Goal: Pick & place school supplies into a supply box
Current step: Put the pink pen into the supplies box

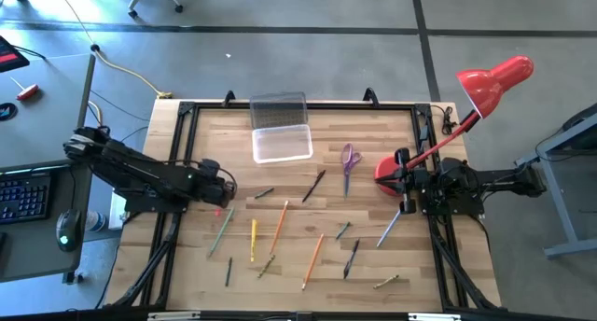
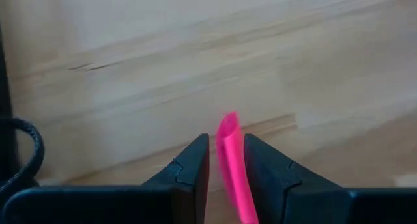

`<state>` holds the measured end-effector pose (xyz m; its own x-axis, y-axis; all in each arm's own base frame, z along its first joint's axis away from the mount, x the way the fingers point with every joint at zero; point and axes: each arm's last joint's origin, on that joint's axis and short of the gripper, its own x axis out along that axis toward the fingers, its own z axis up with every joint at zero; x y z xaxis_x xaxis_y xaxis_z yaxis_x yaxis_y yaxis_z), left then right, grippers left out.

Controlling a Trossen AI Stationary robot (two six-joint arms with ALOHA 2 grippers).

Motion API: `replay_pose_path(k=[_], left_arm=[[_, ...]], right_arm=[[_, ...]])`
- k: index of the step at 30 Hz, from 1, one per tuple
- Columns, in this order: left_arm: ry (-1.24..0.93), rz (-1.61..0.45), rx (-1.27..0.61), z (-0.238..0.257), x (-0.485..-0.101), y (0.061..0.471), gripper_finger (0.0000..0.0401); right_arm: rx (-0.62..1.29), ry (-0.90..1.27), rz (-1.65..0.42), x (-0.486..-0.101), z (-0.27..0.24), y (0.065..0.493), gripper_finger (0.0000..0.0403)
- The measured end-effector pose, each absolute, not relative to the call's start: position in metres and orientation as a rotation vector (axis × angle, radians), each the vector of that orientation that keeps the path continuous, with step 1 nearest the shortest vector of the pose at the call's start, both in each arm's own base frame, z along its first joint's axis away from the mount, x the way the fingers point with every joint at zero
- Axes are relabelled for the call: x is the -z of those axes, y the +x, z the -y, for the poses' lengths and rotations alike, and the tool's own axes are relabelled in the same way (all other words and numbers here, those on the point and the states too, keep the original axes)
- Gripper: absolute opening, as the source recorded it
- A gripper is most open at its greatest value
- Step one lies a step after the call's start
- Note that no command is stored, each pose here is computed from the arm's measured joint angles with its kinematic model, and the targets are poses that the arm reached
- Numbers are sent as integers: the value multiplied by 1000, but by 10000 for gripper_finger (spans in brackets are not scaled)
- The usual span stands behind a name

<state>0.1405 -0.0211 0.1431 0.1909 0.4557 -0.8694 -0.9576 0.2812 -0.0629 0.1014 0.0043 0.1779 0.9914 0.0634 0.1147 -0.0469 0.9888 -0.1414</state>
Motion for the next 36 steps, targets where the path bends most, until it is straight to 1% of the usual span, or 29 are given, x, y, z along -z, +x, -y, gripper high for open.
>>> replay_pose_path(k=[7,9,18,21,25,26,30,32,34,36], left_arm=[[-715,-881,-1207,23,-130,146,127],[-717,-908,-1214,23,-126,147,127],[-729,-884,-1238,25,-117,155,125],[-730,-883,-1231,25,-117,155,103],[-723,-883,-1222,25,-117,156,40],[-715,-887,-1214,25,-118,157,35],[-714,-841,-1145,28,-130,171,35],[-699,-773,-1087,31,-146,186,35],[-631,-757,-1053,32,-160,196,35],[-577,-693,-1000,33,-183,212,35]], right_arm=[[-56,-138,119,-178,-4,101,0],[-56,-139,119,-178,-4,101,0],[-56,-139,120,-178,-4,101,0],[-56,-139,120,-178,-4,101,0],[-56,-139,119,-178,-4,101,0],[-55,-139,119,-178,-4,101,0],[-56,-139,120,-178,-4,101,0],[-55,-139,120,-178,-4,101,0],[-55,-139,122,-178,-4,101,0],[-55,-138,125,-179,-4,101,0]])
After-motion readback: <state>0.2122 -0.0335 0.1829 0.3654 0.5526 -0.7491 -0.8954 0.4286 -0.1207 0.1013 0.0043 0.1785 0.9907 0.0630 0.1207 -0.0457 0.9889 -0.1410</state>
